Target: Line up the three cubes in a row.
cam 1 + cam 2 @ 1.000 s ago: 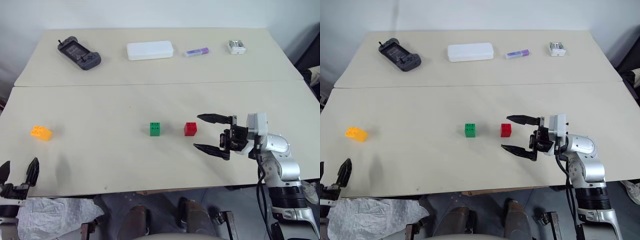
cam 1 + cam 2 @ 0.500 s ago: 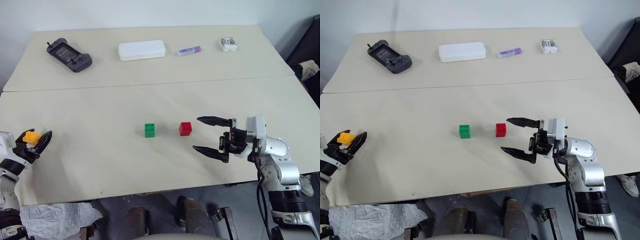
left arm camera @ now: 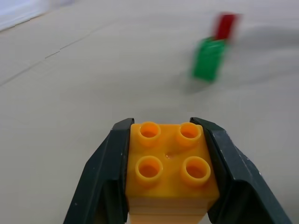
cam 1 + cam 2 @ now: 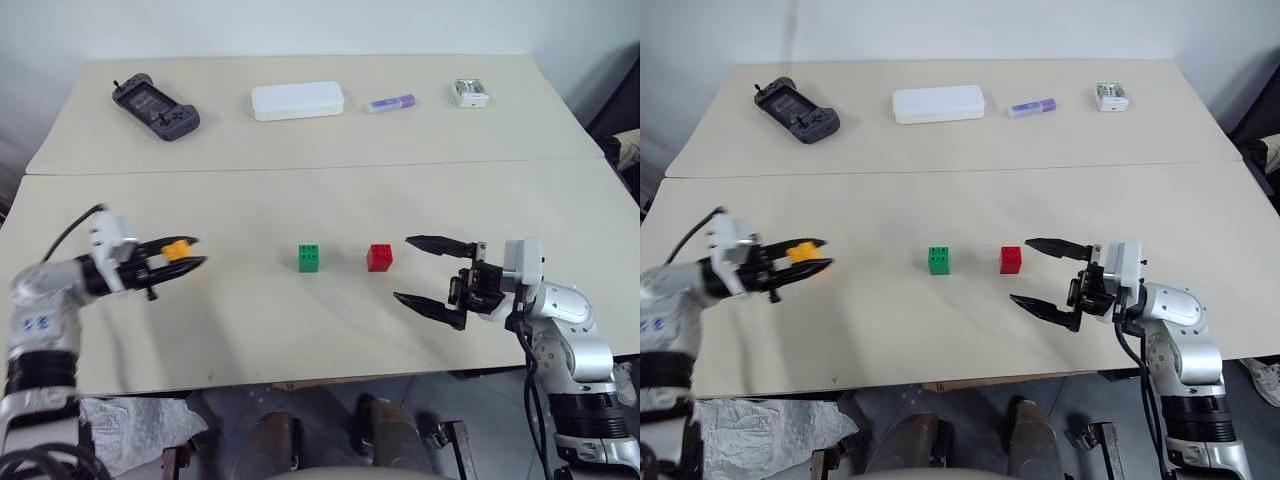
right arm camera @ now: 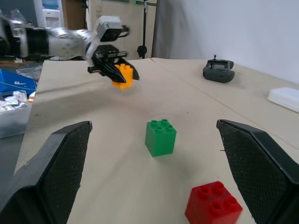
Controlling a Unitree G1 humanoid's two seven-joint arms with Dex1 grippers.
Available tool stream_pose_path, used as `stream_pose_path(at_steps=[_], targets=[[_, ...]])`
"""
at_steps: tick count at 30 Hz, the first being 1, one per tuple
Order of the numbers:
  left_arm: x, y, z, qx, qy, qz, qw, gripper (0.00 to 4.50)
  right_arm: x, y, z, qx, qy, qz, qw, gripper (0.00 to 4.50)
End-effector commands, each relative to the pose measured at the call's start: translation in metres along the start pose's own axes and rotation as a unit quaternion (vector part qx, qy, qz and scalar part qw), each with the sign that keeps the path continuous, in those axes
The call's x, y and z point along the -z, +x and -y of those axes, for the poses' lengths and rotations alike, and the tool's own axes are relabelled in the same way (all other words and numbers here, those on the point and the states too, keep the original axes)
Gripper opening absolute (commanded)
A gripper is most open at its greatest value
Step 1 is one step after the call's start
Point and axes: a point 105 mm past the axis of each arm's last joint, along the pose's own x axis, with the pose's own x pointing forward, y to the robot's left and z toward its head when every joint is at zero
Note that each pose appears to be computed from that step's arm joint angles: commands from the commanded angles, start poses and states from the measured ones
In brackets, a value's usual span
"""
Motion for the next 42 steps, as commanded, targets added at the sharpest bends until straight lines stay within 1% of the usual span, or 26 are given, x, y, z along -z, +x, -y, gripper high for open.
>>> stream_pose_path(at_steps=[1,4,7,12,16,18,19,22,23,24,25,28,33,34,36,37,42], targets=[[0.012,0.013,0.011,0.078,0.004,-0.021,0.997,1.54,-0.012,-0.003,-0.001,0.003,-0.019,0.002,1.000,4.50],[0.019,0.030,0.007,0.112,0.010,-0.031,0.993,1.54,-0.015,-0.005,-0.003,0.010,-0.021,-0.002,1.000,4.50],[0.022,0.042,-0.003,0.107,0.012,-0.038,0.993,1.54,-0.016,-0.007,-0.005,0.020,-0.020,-0.005,1.000,4.50],[0.022,0.047,-0.012,0.086,0.007,-0.027,0.996,1.54,-0.018,-0.007,-0.008,0.034,-0.021,-0.004,0.999,4.50],[0.025,0.048,-0.009,0.104,0.002,-0.031,0.994,1.54,-0.018,-0.007,-0.012,0.036,-0.018,-0.007,0.999,4.50],[0.024,0.050,-0.009,0.111,-0.010,-0.026,0.993,2.27,-0.018,-0.007,-0.013,0.037,-0.016,-0.008,0.999,4.50],[0.024,0.051,-0.009,0.112,-0.014,-0.023,0.993,2.50,-0.018,-0.007,-0.013,0.037,-0.015,-0.008,0.999,4.50],[0.020,0.051,-0.014,0.098,-0.007,-0.018,0.995,3.44,-0.018,-0.006,-0.014,0.035,-0.013,-0.009,0.999,4.50],[0.019,0.050,-0.015,0.094,-0.006,-0.018,0.995,3.67,-0.018,-0.006,-0.014,0.034,-0.013,-0.009,0.999,4.50],[0.019,0.047,-0.016,0.091,-0.001,-0.019,0.996,4.02,-0.019,-0.006,-0.014,0.034,-0.012,-0.008,0.999,4.50],[0.019,0.042,-0.016,0.086,0.001,-0.022,0.996,4.27,-0.018,-0.005,-0.014,0.034,-0.011,-0.008,0.999,4.50],[0.020,0.022,-0.017,0.063,0.006,-0.022,0.998,4.27,-0.017,-0.005,-0.014,0.033,-0.010,-0.007,0.999,4.50],[0.017,-0.011,-0.010,0.029,-0.002,-0.011,0.999,4.27,-0.017,-0.010,-0.011,0.027,-0.004,-0.005,1.000,4.50],[0.018,-0.022,-0.008,0.007,-0.010,-0.015,1.000,4.27,-0.022,-0.013,-0.006,0.037,0.006,0.011,0.999,4.50],[0.016,-0.058,0.003,-0.060,-0.021,-0.012,0.998,4.27,-0.021,-0.022,-0.003,0.002,0.009,-0.002,1.000,4.50],[0.013,-0.068,0.008,-0.078,-0.021,-0.012,0.997,4.27,-0.020,-0.025,-0.002,-0.009,0.011,-0.007,1.000,4.50],[-0.007,-0.080,0.022,-0.146,-0.033,0.024,0.989,4.27,-0.010,-0.044,0.013,-0.037,0.020,-0.030,0.999,4.50]])
